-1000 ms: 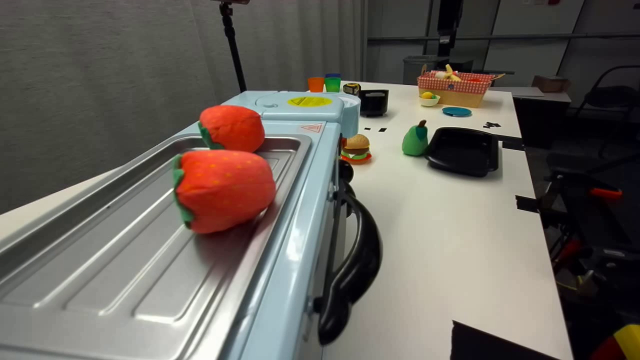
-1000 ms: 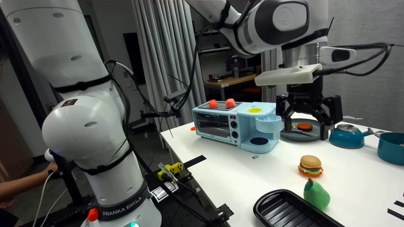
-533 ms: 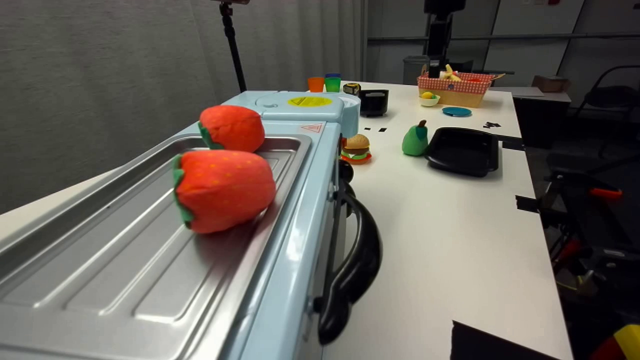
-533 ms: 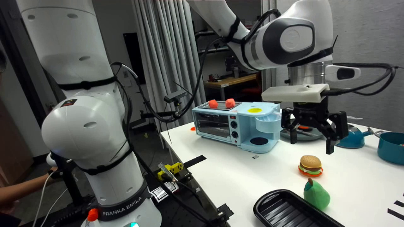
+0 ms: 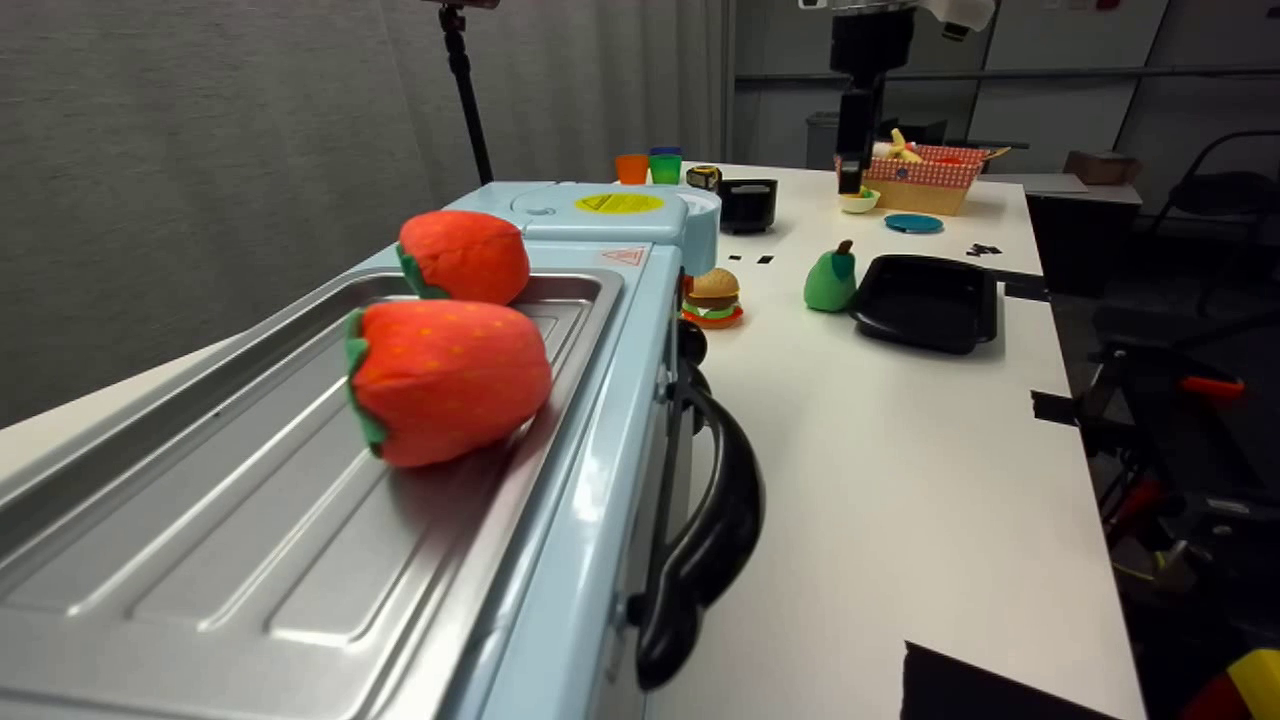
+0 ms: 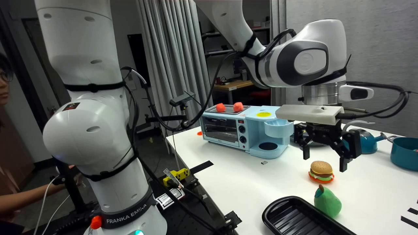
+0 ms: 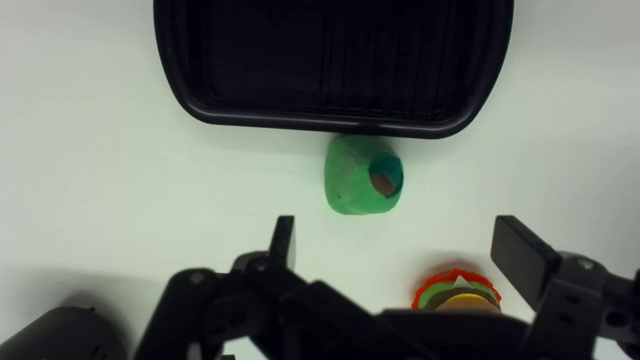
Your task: Put the green pear in the coffeemaker chamber
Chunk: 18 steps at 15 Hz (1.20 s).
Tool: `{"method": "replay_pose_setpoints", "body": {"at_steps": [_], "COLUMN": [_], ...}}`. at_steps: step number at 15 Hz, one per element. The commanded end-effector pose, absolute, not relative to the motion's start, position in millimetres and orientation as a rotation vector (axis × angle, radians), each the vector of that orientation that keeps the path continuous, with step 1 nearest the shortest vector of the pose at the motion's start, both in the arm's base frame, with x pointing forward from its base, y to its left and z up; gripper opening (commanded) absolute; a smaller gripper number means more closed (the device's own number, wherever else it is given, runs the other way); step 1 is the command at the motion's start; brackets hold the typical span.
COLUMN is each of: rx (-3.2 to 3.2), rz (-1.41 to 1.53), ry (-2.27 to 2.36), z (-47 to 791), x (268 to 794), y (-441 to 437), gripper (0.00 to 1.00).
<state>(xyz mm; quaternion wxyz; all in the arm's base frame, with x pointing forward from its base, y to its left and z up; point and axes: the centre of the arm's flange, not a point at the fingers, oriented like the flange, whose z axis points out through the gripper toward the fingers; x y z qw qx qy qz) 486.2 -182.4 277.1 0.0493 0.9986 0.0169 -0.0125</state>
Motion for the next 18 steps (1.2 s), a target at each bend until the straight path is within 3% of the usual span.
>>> {"method": "replay_pose_setpoints", "body": {"at_steps": [1, 18], "rx": [3.071, 3.080], "rz": [-0.013, -0.176], "ry": [0.083, 0.055], "z": [260, 177], "x": [503, 526], "y": [-191, -224], "gripper": [1.00, 1.00]}}
